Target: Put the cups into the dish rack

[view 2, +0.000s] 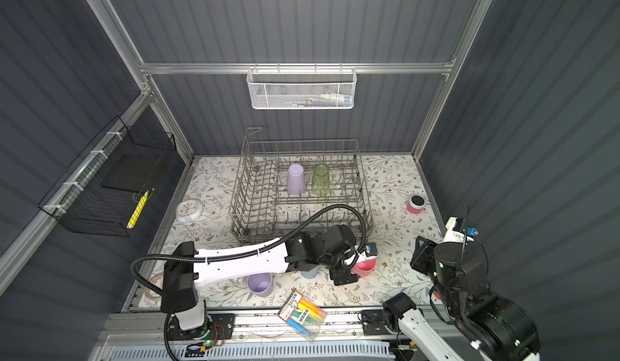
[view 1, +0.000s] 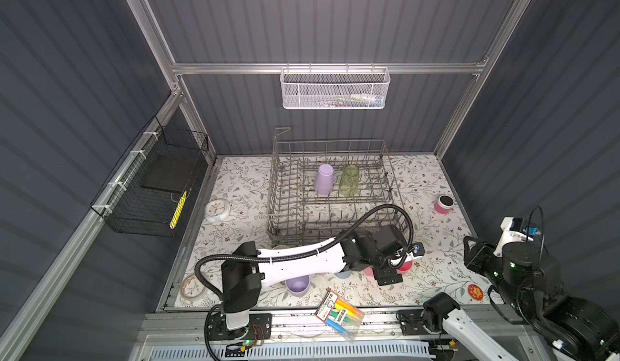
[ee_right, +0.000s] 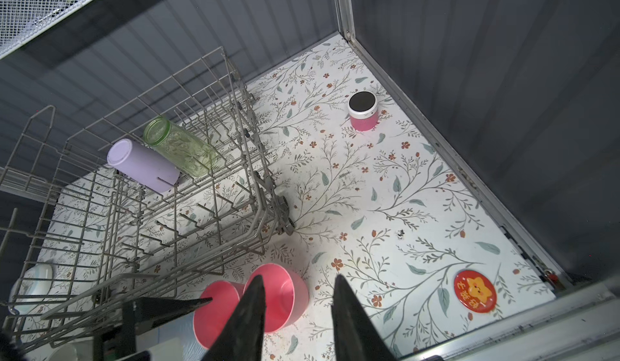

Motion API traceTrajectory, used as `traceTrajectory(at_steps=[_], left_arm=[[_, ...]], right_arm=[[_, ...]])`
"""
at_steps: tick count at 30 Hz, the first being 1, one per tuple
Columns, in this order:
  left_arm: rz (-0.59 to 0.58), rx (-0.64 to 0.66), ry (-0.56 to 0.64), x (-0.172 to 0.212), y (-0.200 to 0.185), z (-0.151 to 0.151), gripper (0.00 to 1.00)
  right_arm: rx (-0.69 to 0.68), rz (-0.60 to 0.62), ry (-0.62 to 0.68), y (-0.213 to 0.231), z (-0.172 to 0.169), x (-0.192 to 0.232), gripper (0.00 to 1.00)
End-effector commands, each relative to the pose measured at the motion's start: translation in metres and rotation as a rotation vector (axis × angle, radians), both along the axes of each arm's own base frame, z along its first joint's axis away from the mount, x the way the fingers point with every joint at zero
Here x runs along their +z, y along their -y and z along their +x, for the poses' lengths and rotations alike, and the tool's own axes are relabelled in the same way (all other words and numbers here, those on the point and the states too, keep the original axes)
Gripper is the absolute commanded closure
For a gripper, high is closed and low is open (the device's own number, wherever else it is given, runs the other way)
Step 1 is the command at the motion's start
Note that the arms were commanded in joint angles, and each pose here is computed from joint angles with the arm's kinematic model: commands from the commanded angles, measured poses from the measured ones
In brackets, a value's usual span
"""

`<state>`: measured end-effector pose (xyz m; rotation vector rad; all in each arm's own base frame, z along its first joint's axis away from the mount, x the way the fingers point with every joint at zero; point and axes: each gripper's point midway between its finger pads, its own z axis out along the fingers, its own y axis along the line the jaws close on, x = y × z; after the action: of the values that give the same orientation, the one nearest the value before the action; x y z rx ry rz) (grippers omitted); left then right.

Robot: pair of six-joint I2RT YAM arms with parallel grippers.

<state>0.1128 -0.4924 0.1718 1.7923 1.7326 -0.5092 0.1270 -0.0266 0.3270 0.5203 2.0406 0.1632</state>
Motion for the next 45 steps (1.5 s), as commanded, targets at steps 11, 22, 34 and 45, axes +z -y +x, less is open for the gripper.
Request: traceTrajectory(at_steps=[11,22,34,45], left_arm=[[0.09,-0.081,0.056,-0.033,0.025,0.0,0.17],[0.149,-0.099,0.067,-0.056,0.031,0.002,0.35],[0.168,-0.127,0.048,-0.064,0.035,-0.003,0.73],[0.107,-0.186,0.02,-0.029,0.041,-0.015,1.0]], right_arm=[[-0.042,-0.03,-0.004,0.012,-0.008,-0.013,0.63],[-0.05,-0.034,-0.003,0.015,-0.012,-0.018,0.62],[-0.055,-0.037,-0.005,0.016,-0.012,-0.024,0.61],[-0.056,-0.034,0.005,0.017,-0.013,-0.023,0.61]])
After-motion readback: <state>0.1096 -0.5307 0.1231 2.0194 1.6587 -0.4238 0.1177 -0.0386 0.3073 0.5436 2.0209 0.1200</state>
